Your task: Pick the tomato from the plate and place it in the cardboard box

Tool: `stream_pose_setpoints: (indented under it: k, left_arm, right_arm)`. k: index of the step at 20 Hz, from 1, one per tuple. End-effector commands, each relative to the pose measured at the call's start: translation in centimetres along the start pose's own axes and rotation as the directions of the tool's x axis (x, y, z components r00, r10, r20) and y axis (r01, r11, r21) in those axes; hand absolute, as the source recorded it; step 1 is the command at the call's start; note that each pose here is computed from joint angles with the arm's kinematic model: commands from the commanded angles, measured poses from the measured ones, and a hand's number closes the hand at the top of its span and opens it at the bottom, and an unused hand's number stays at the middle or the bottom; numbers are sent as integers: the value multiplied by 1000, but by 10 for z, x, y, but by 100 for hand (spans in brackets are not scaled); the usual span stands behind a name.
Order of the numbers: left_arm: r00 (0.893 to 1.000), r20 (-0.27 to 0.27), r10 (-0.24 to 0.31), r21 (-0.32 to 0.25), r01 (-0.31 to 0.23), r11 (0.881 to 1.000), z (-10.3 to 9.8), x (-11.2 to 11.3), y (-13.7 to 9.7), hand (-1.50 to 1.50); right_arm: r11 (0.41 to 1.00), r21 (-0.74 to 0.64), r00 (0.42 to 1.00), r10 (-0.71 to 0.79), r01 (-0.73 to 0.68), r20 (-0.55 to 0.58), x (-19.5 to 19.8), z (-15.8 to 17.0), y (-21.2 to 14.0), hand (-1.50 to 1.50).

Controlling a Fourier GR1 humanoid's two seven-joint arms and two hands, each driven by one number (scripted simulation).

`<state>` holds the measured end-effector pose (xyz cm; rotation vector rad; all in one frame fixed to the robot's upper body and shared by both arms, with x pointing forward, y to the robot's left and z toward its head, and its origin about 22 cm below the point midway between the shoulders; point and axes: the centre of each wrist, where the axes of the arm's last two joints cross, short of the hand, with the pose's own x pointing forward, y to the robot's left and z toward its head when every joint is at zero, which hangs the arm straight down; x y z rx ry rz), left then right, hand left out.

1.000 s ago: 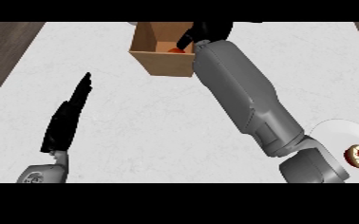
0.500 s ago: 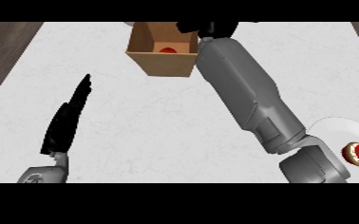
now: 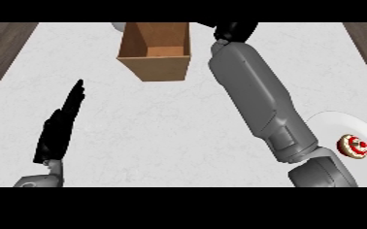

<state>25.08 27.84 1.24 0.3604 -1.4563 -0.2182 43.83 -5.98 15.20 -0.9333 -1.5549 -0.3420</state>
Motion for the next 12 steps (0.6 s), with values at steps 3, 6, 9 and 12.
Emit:
stream_pose_setpoints:
  k: [3,6,9,12]
  left_arm:
    - [998,-61,-3,46,6,999,13,-24,9,0]
    - [999,-46,4,70,-1,998,5,-14,18,0]
    - [997,-73,3,72,2,997,22,-24,17,0]
    - [998,-55,5,74,-1,997,18,-6,16,0]
  right_arm:
    - [987,-125,993,-108,101,-45,-33,-10,-28,-150]
    - [982,-142,991,-129,123,-32,-54,-3,-47,-150]
    - [982,-132,991,-135,132,-13,-65,-12,-88,-150]
    - [993,-73,996,-94,94,2,-83,13,-113,-150]
